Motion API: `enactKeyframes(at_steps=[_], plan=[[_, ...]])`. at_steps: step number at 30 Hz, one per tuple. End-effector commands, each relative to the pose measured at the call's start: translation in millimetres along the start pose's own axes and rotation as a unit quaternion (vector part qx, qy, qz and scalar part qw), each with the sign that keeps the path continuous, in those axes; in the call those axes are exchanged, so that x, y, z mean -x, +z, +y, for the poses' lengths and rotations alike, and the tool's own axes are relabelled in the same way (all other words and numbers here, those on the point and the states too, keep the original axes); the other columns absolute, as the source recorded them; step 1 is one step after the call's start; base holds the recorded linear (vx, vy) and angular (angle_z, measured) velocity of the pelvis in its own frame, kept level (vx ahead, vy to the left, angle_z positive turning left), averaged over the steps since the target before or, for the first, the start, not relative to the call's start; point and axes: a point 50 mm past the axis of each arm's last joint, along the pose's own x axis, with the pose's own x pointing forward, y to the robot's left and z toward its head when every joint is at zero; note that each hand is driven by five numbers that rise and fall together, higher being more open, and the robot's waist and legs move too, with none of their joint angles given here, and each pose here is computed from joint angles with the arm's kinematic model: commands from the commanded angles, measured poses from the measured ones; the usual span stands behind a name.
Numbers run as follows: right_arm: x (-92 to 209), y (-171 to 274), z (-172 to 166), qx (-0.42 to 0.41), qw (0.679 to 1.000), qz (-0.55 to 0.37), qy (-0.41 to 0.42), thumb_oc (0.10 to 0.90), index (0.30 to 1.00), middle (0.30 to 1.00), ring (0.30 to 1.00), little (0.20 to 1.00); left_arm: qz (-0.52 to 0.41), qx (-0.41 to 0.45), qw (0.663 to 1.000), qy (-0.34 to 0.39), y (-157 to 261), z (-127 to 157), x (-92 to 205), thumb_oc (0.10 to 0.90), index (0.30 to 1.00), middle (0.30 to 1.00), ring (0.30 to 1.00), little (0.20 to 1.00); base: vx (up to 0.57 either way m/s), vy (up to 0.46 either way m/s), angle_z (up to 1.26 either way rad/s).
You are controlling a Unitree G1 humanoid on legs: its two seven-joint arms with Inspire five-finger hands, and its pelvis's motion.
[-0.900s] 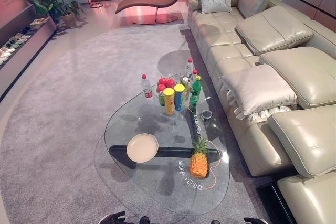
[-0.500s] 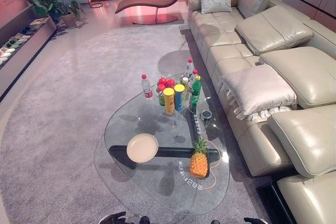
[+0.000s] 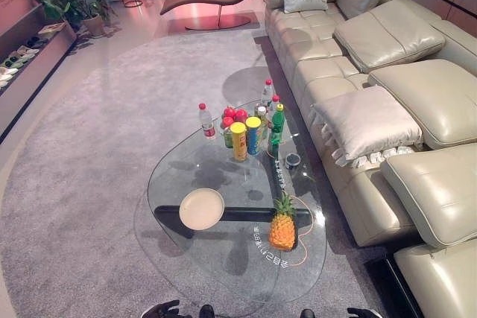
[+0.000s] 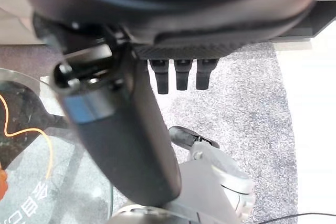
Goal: Pick up the fruit to the plate
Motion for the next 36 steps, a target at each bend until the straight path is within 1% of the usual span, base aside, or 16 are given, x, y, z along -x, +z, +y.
enactKeyframes(at_steps=[1,15,23,29,34,36], plan=[[-2.2,16.2,-15.4,-0.013,1.000,-0.015,-0.022,0.800,0.900,0.900,0.900,0.900,-0.030,-0.002,1.000,0.002,24.4,8.5,-2.2,0.800,0.900,0.900,0.900,0.900,0.00,0.000,0.00],[-2.3,16.5,-13.3,-0.015,1.000,-0.015,-0.021,0.800,0.900,0.900,0.900,0.900,-0.031,-0.006,0.999,0.004,25.2,8.2,-2.4,0.800,0.900,0.900,0.900,0.900,0.00,0.000,0.00],[-1.6,8.8,-20.8,-0.005,0.999,0.004,-0.032,0.800,0.900,0.900,0.900,0.900,-0.023,0.011,1.000,0.017,19.6,16.1,-0.4,0.800,0.900,0.900,0.900,0.900,0.00,0.000,0.00],[-1.6,16.6,-37.9,-0.002,0.998,-0.002,-0.055,0.800,0.900,0.900,0.900,0.900,-0.049,0.033,0.998,0.031,37.1,24.0,-0.2,0.800,0.900,0.900,0.900,0.900,-0.09,0.018,-0.01],[-1.0,16.9,-44.8,-0.014,0.998,-0.006,-0.068,0.800,0.900,0.900,0.900,0.900,-0.064,0.040,0.997,0.032,44.2,30.1,1.2,0.800,0.900,0.900,0.900,0.900,0.00,0.006,0.00],[-1.0,28.5,-52.6,-0.019,0.997,-0.018,-0.076,0.800,0.900,0.900,0.900,0.900,-0.083,0.038,0.995,0.028,54.6,30.1,1.2,0.800,0.900,0.900,0.900,0.900,-0.08,0.050,0.00]])
